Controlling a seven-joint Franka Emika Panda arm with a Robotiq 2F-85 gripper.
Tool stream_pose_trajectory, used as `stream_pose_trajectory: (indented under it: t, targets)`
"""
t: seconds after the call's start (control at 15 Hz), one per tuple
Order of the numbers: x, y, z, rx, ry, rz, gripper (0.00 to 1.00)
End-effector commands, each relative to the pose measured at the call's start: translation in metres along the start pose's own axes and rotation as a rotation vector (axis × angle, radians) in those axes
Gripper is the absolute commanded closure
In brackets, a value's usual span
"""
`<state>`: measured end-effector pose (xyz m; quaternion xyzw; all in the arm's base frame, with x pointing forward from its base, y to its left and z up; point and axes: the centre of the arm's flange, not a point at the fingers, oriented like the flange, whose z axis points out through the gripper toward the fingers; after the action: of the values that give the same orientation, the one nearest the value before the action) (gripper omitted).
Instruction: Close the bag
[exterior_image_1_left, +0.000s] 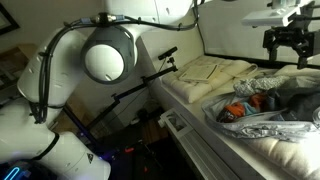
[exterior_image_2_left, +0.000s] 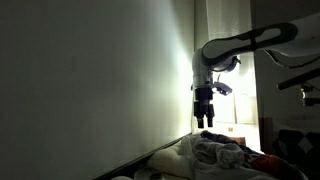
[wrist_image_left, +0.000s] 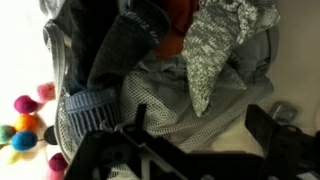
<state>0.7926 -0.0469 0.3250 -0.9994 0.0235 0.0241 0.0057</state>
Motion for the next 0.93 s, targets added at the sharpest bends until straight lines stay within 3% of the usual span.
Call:
stream_pose_trajectory:
  t: [0.0, 0.47, 0.67, 0.73, 0.87]
  targets:
    - [0.059, -0.002, -0.018, -0.075, 0.012, 0.041, 0.00]
    - [0.068, 0.002, -0.002, -0.198, 0.005, 0.096, 0.00]
    - [0.067, 0.002, 0.005, -0.183, -0.016, 0.084, 0.00]
    - [0.002, 0.006, 0.020, -0.176, -0.010, 0.074, 0.00]
    - [0.002, 0.005, 0.023, -0.177, -0.014, 0.073, 0.00]
